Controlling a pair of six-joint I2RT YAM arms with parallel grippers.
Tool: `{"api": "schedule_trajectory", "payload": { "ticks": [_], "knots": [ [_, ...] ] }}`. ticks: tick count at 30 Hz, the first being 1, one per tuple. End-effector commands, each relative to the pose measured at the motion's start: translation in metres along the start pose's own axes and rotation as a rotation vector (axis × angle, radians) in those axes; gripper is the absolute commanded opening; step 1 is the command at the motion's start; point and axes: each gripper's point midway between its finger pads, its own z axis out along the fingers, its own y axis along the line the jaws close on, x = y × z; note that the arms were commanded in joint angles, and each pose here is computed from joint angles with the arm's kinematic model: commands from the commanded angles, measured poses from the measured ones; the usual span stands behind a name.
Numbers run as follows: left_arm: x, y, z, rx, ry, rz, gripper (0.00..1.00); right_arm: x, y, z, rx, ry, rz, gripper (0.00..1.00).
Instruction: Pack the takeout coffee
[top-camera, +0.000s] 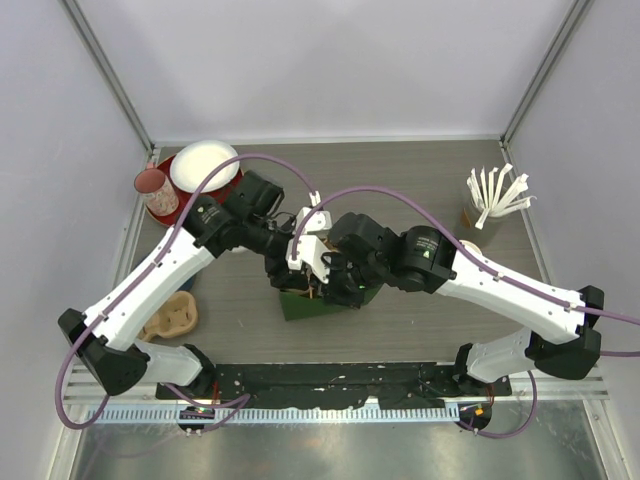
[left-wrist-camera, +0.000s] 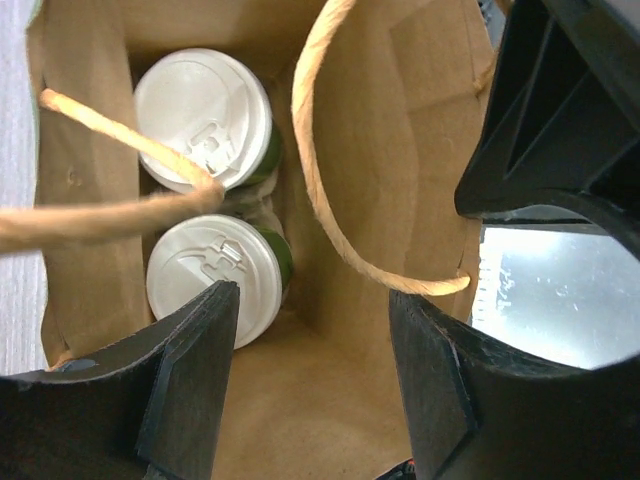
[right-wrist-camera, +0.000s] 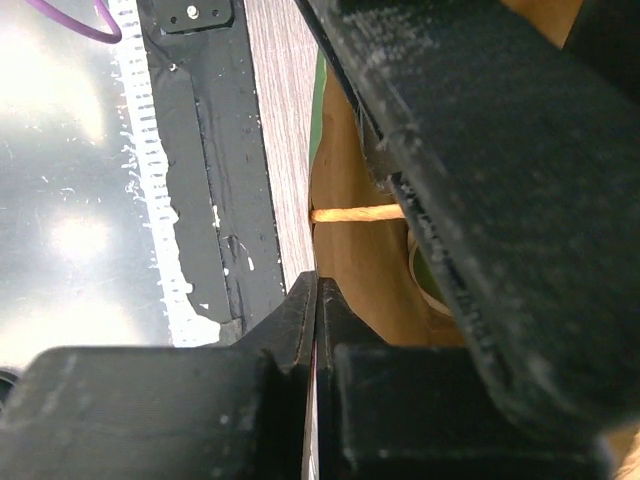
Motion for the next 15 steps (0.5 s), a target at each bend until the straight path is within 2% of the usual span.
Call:
{"api": "schedule_trajectory", "payload": {
  "ticks": [1, 9, 15],
  "knots": [
    [0.007, -0.031, 0.0, 0.152, 0.057, 0.084, 0.64, -0.045, -0.026, -0.004, 0.106, -0.146, 0.041, 0.01],
    [0.016, -0.036, -0.003, 0.172, 0.086, 0.139, 0.64, -0.044, -0.026, -0.005, 0.11, -0.141, 0.046, 0.01],
    [0.002, -0.049, -0.014, 0.191, 0.026, 0.196, 0.63, -0.045, -0.027, -0.005, 0.113, -0.142, 0.048, 0.01]
  ]
}}
